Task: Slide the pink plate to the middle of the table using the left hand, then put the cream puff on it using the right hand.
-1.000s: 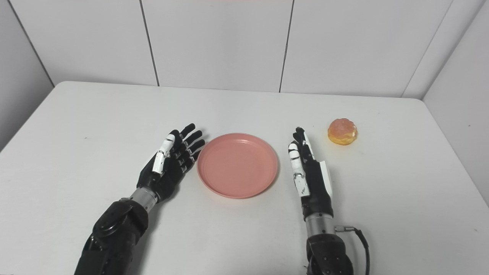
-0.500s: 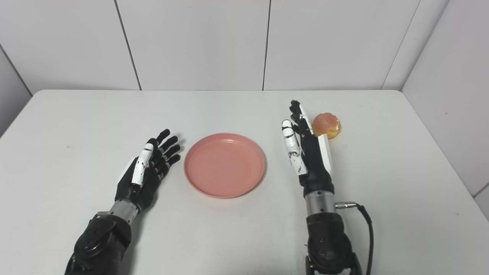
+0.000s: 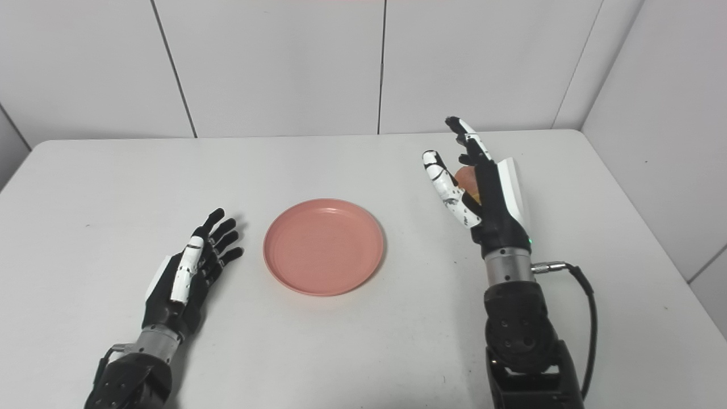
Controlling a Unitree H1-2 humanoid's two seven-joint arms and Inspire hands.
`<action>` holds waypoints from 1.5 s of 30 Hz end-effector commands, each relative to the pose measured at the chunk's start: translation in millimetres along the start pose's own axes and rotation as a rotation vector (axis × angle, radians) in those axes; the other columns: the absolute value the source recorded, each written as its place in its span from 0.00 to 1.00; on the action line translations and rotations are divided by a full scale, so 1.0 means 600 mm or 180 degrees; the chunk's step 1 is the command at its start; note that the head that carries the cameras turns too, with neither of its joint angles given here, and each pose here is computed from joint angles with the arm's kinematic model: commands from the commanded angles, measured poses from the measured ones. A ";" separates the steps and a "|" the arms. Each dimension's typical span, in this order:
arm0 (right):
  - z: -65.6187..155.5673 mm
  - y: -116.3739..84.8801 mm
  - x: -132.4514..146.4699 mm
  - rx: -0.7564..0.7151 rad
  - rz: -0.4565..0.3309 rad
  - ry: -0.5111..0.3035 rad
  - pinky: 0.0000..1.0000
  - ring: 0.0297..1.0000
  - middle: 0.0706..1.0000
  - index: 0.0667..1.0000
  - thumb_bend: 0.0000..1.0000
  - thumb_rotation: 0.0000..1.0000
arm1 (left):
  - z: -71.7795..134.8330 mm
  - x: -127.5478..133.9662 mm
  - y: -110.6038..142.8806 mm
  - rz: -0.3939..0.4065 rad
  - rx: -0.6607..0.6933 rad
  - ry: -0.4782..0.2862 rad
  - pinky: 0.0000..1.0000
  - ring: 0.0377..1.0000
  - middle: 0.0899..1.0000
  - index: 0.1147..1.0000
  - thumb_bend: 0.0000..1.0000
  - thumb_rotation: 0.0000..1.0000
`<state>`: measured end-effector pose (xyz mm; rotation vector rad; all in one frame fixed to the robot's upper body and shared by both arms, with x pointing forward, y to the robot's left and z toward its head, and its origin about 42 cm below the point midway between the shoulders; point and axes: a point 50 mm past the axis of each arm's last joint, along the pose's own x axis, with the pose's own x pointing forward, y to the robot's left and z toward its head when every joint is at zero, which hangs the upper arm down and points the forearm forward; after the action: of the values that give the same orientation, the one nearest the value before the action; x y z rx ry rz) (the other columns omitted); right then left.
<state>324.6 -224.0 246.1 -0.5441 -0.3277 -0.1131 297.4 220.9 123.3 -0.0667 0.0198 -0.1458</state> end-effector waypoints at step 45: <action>-0.061 -0.080 0.206 -0.1879 0.0717 0.0518 0.70 0.87 0.95 0.92 0.83 0.35 | -0.035 -0.046 0.018 -0.0038 -0.0054 -0.0033 0.93 0.92 0.92 0.90 0.45 1.00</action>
<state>430.3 -286.0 249.0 -1.1237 0.0286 0.0191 279.3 230.2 112.1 -0.0885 -0.0374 -0.1611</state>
